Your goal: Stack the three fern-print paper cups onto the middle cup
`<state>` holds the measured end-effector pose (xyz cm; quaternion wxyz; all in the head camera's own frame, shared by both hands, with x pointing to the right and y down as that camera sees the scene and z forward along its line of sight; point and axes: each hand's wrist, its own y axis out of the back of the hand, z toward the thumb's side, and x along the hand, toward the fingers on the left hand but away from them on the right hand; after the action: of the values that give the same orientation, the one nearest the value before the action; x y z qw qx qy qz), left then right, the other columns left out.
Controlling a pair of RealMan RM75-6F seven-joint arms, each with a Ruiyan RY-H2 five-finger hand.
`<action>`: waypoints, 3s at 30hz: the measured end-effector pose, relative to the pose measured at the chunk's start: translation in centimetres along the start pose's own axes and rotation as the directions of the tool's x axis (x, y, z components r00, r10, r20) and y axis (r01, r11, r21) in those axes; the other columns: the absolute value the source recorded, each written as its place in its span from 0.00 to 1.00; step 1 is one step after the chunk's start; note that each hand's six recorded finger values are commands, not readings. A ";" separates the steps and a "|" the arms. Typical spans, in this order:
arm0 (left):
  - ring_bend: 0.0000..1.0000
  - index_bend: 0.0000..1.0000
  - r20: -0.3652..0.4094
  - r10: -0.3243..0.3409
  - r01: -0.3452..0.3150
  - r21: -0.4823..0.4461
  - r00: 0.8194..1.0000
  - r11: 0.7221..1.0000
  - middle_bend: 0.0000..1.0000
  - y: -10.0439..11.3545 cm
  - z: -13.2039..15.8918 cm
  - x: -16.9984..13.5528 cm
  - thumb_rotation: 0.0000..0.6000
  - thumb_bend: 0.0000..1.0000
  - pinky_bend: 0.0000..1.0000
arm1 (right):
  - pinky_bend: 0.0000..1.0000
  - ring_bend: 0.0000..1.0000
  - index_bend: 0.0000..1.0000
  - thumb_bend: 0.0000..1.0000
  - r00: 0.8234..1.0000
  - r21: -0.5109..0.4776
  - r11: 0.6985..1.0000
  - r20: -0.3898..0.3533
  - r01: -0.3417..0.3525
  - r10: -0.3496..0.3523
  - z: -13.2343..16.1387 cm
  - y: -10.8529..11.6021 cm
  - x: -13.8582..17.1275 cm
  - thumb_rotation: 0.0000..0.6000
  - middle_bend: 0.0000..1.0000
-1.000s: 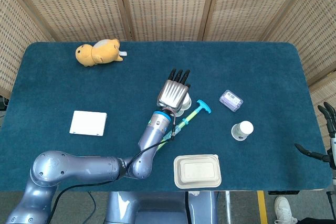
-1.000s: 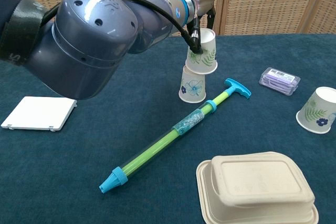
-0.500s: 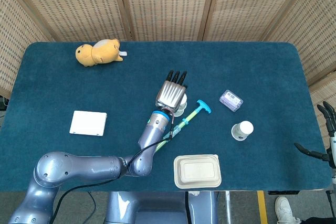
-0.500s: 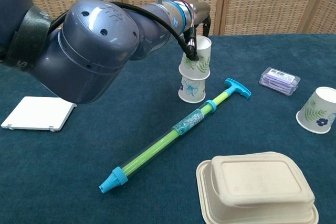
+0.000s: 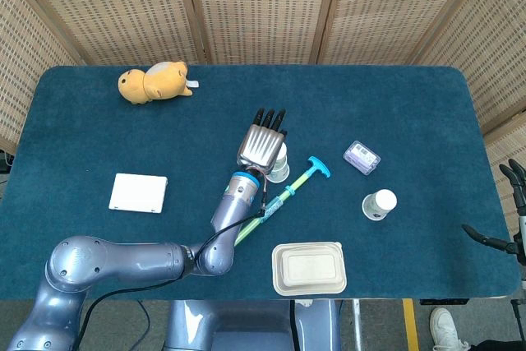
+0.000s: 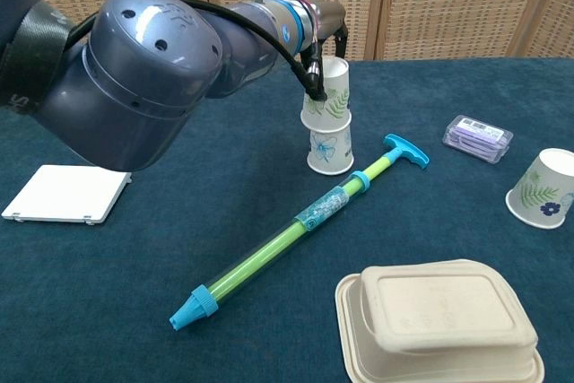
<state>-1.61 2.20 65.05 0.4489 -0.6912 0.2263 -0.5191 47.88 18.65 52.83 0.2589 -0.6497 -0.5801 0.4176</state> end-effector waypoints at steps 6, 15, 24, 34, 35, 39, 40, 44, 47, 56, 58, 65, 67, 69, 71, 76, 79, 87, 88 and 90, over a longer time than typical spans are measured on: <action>0.00 0.14 0.006 -0.016 0.016 -0.022 1.000 1.000 0.00 -1.0 0.3 0.3 1.00 0.23 0.02 | 0.00 0.00 0.07 0.18 1.000 -0.001 1.000 0.002 0.006 -0.006 -0.1 0.2 0.1 1.00 0.00; 0.00 0.10 0.025 0.013 -0.011 -0.091 1.000 0.996 0.00 -0.4 0.0 -0.4 1.00 0.19 0.02 | 0.00 0.00 0.07 0.18 1.000 0.000 1.000 0.006 -0.003 0.003 -0.2 0.1 0.0 1.00 0.00; 0.00 0.00 0.038 0.111 -0.104 -0.157 0.993 0.982 0.00 0.2 -3.6 -4.9 1.00 0.19 0.02 | 0.00 0.00 0.07 0.18 1.000 0.031 0.999 0.015 -0.023 0.022 -0.2 -0.6 -0.1 1.00 0.00; 0.00 0.00 -0.080 0.253 -0.264 -0.167 0.964 0.950 0.00 -0.8 -13.7 -15.0 1.00 0.19 0.02 | 0.00 0.00 0.07 0.18 0.999 0.107 0.994 0.011 -0.035 0.034 0.7 -1.6 -0.3 1.00 0.00; 0.00 0.00 -0.091 0.263 -0.275 -0.159 0.961 0.948 0.00 -1.0 -14.6 -15.9 1.00 0.19 0.02 | 0.00 0.00 0.07 0.18 0.999 0.118 0.992 0.012 -0.038 0.037 0.8 -1.8 -0.4 1.00 0.00; 0.00 0.00 -0.138 0.281 -0.299 -0.135 0.950 0.945 0.00 -2.8 -18.6 -20.4 1.00 0.19 0.02 | 0.00 0.00 0.11 0.18 0.998 0.147 0.988 0.014 -0.055 0.054 1.2 -2.6 -0.5 1.00 0.00; 0.00 0.00 -0.150 0.273 -0.293 -0.133 0.950 0.947 0.00 -3.4 -19.4 -21.4 1.00 0.19 0.02 | 0.00 0.00 0.12 0.18 0.998 0.155 0.986 0.014 -0.059 0.057 1.3 -2.8 -0.6 1.00 0.00; 0.00 0.00 -0.201 0.229 -0.259 -0.135 0.952 0.956 0.00 -6.0 -22.5 -25.0 1.00 0.19 0.02 | 0.00 0.00 0.17 0.18 0.998 0.196 0.978 0.015 -0.069 0.067 1.9 -3.7 -1.0 1.00 0.00; 0.00 0.00 -0.239 0.219 -0.250 -0.105 0.946 0.963 0.00 -7.4 -24.7 -26.9 1.00 0.20 0.02 | 0.00 0.00 0.18 0.18 0.997 0.229 0.970 0.012 -0.081 0.080 2.7 -4.7 -1.6 1.00 0.00; 0.00 0.00 -0.294 0.207 -0.246 -0.099 0.933 0.964 0.00 -10.3 -28.2 -30.7 1.00 0.20 0.02 | 0.00 0.00 0.19 0.18 0.984 0.315 0.933 0.009 -0.172 0.178 5.4 -8.9 -4.5 1.00 0.00; 0.00 0.00 -0.289 0.211 -0.245 -0.087 0.934 0.966 0.00 -10.7 -28.6 -31.1 1.00 0.20 0.02 | 0.00 0.00 0.19 0.18 0.979 0.309 0.929 0.023 -0.202 0.205 5.6 -10.3 -4.9 1.00 0.00; 0.00 0.00 -0.277 0.222 -0.258 -0.101 0.935 0.961 0.00 -11.1 -29.1 -31.9 1.00 0.20 0.02 | 0.00 0.00 0.23 0.18 0.953 0.302 0.903 0.089 -0.304 0.291 5.0 -15.1 -6.3 1.00 0.00; 0.00 0.00 -0.274 0.230 -0.268 -0.110 0.934 0.957 0.00 -11.0 -29.2 -32.0 1.00 0.20 0.02 | 0.00 0.00 0.23 0.18 0.948 0.307 0.896 0.102 -0.320 0.303 4.8 -15.9 -6.6 1.00 0.00; 0.00 0.00 -0.275 0.238 -0.278 -0.118 0.932 0.953 0.00 -10.7 -29.3 -32.1 1.00 0.20 0.02 | 0.00 0.00 0.23 0.18 0.943 0.310 0.890 0.114 -0.333 0.313 4.6 -16.8 -6.8 1.00 0.00; 0.00 0.00 -0.277 0.242 -0.283 -0.120 0.930 0.951 0.00 -10.6 -29.5 -32.2 1.00 0.20 0.02 | 0.00 0.00 0.23 0.18 0.939 0.312 0.886 0.124 -0.343 0.320 4.4 -17.3 -7.0 1.00 0.00; 0.00 0.00 -0.268 0.230 -0.271 -0.126 0.935 0.954 0.00 -10.8 -29.3 -32.1 1.00 0.20 0.02 | 0.00 0.00 0.24 0.18 0.935 0.317 0.879 0.147 -0.355 0.324 3.6 -17.8 -7.1 1.00 0.00; 0.00 0.00 -0.263 0.224 -0.264 -0.125 0.938 0.956 0.00 -10.9 -29.2 -32.0 1.00 0.20 0.02 | 0.00 0.00 0.26 0.18 0.932 0.318 0.877 0.164 -0.361 0.324 3.0 -17.9 -7.1 1.00 0.00; 0.00 0.00 -0.252 0.220 -0.258 -0.128 0.942 0.958 0.00 -11.0 -28.9 -31.9 1.00 0.20 0.02 | 0.00 0.00 0.35 0.18 0.926 0.300 0.878 0.180 -0.374 0.333 2.2 -18.4 -6.9 1.00 0.00; 0.00 0.00 -0.251 0.218 -0.256 -0.129 0.943 0.958 0.00 -11.1 -28.8 -31.9 1.00 0.20 0.02 | 0.00 0.00 0.35 0.18 0.925 0.300 0.877 0.177 -0.375 0.335 2.3 -18.5 -6.9 1.00 0.00; 0.00 0.00 -0.249 0.215 -0.253 -0.130 0.944 0.959 0.00 -11.1 -28.8 -31.8 1.00 0.20 0.02 | 0.00 0.00 0.36 0.18 0.924 0.302 0.874 0.173 -0.379 0.341 2.4 -18.8 -7.1 1.00 0.00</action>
<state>-41.24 21.38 59.84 0.4208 -0.6277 0.3990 -0.5194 35.93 15.07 68.75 0.2479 -0.6686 -0.3844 0.5863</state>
